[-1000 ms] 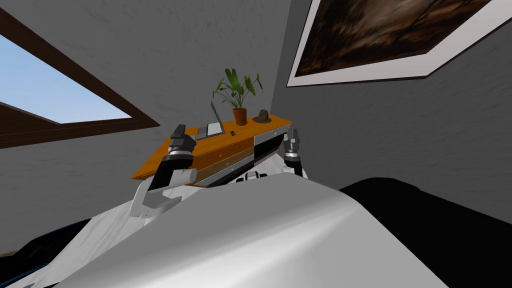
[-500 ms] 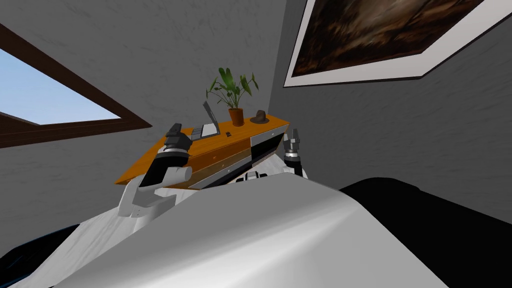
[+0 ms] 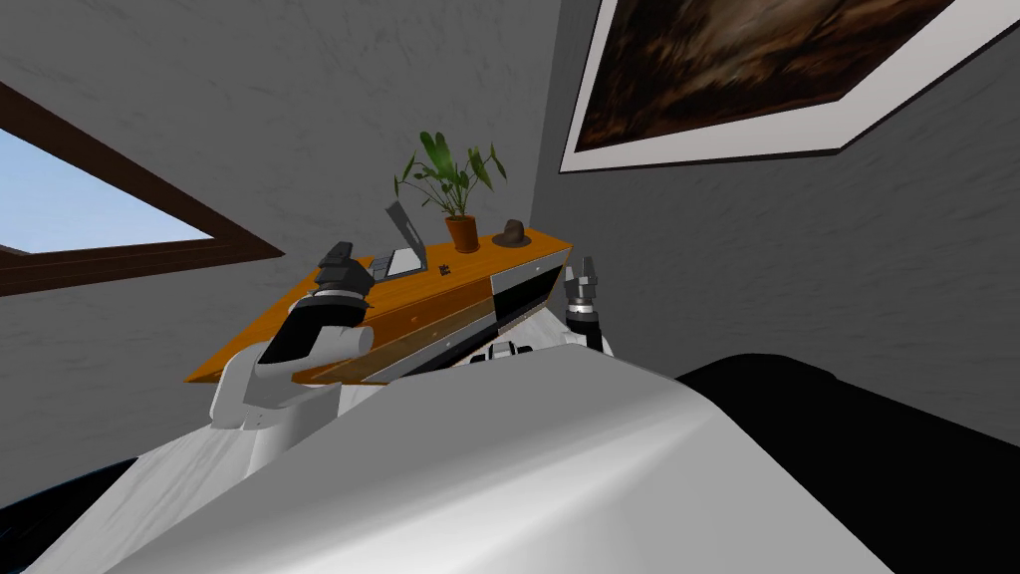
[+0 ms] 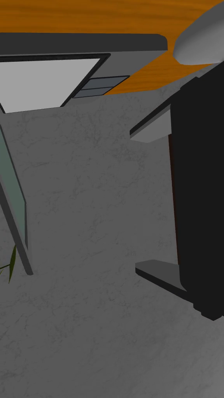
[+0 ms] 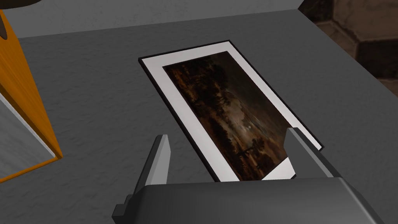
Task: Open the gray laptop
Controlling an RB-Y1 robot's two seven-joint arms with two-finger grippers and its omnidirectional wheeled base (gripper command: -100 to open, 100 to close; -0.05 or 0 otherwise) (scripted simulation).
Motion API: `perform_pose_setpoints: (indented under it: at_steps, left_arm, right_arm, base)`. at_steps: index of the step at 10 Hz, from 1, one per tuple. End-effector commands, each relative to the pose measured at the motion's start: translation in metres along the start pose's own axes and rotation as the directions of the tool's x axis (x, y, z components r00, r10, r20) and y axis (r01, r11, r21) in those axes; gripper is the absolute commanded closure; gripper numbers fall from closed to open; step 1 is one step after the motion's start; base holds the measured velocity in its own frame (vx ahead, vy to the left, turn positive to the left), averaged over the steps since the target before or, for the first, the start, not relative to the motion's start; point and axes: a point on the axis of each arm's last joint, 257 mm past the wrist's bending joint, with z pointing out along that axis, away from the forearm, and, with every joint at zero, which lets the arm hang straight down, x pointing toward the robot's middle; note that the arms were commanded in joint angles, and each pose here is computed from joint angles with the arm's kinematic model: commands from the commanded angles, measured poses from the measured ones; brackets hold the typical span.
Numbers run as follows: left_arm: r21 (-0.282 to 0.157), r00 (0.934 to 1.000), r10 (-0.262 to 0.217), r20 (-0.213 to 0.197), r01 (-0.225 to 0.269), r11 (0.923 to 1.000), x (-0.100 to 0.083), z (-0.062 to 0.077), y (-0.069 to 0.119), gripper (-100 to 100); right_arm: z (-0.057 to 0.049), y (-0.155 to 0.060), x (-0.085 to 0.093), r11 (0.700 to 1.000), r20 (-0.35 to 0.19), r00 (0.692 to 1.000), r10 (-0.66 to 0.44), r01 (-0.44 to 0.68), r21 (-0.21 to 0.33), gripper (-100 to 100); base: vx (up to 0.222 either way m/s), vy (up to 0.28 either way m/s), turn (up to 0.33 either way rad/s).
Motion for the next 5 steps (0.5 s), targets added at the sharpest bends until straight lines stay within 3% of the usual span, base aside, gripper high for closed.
perform_pose_setpoints:
  at_steps: [1, 5]
  left_arm:
    - [-0.04, 0.9995, 0.015, 0.029, -0.013, 0.9991, -0.019, 0.006, 0.002, -100]
    - [-0.091, 0.9969, 0.04, 0.068, -0.034, 0.9953, -0.043, 0.014, 0.003, -100]
  right_arm:
    - [0.0, 0.0, 0.0, 1.0, 0.0, 1.0, 0.0, 0.0, 0.0, 0]
    - [0.0, 0.0, 0.0, 1.0, 0.0, 1.0, 0.0, 0.0, 0.0, 0]
  base:
    - [0.05, -0.112, -0.016]
    - [0.037, -0.089, -0.012]
